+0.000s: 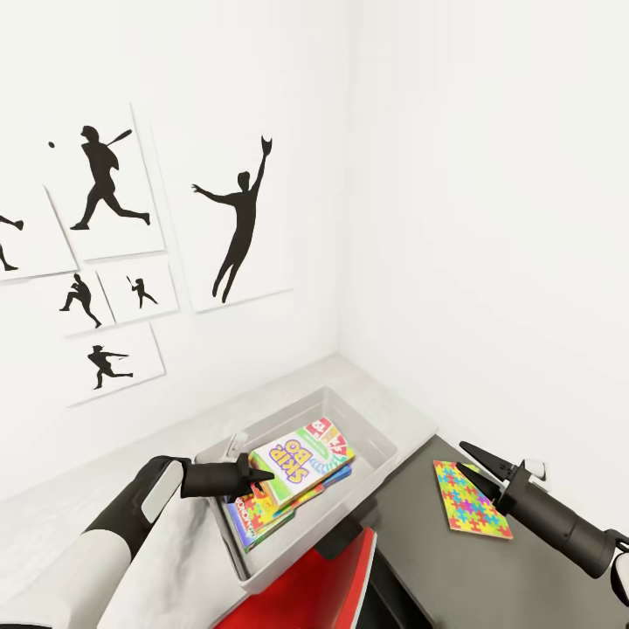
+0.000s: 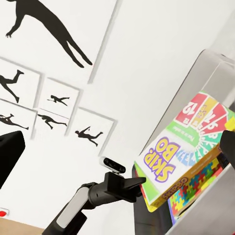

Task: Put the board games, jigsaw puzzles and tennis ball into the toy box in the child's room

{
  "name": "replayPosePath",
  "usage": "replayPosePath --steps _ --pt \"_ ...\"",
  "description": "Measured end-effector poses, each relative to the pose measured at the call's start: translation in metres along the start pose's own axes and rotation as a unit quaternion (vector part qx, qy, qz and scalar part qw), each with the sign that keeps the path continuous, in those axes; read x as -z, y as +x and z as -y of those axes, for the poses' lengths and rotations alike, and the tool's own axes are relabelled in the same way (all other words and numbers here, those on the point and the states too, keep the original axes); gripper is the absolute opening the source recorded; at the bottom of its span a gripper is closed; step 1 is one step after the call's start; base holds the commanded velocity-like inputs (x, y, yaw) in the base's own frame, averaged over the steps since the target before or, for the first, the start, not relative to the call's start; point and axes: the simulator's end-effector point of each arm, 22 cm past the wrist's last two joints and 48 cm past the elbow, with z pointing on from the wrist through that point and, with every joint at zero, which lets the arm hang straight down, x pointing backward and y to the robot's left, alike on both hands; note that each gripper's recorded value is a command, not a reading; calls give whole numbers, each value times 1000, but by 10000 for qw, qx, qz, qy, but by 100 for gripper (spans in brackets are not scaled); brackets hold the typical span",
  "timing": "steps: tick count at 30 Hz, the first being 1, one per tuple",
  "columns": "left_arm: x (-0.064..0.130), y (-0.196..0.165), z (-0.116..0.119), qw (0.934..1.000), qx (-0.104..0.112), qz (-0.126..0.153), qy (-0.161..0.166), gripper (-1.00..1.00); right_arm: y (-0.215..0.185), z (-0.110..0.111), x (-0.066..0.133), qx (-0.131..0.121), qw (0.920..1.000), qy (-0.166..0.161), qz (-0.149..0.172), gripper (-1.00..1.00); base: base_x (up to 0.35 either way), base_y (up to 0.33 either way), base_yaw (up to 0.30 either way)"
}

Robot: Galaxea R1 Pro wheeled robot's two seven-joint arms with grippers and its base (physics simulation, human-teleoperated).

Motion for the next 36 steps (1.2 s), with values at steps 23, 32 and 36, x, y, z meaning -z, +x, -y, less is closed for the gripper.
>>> replayPosePath --steps 23,32,36 --pt "2 -4 -3 9999 -76 64 -65 -100 2 1 -2 -29 10000 0 -7 100 0 0 0" --pt "2 -20 -1 9982 -424 418 -55 -100 2 0 -1 -28 10000 -9 -1 100 0 0 0" --pt "2 -19 -1 9982 -432 423 -53 -100 1 0 -1 -23 10000 -8 -2 100 0 0 0"
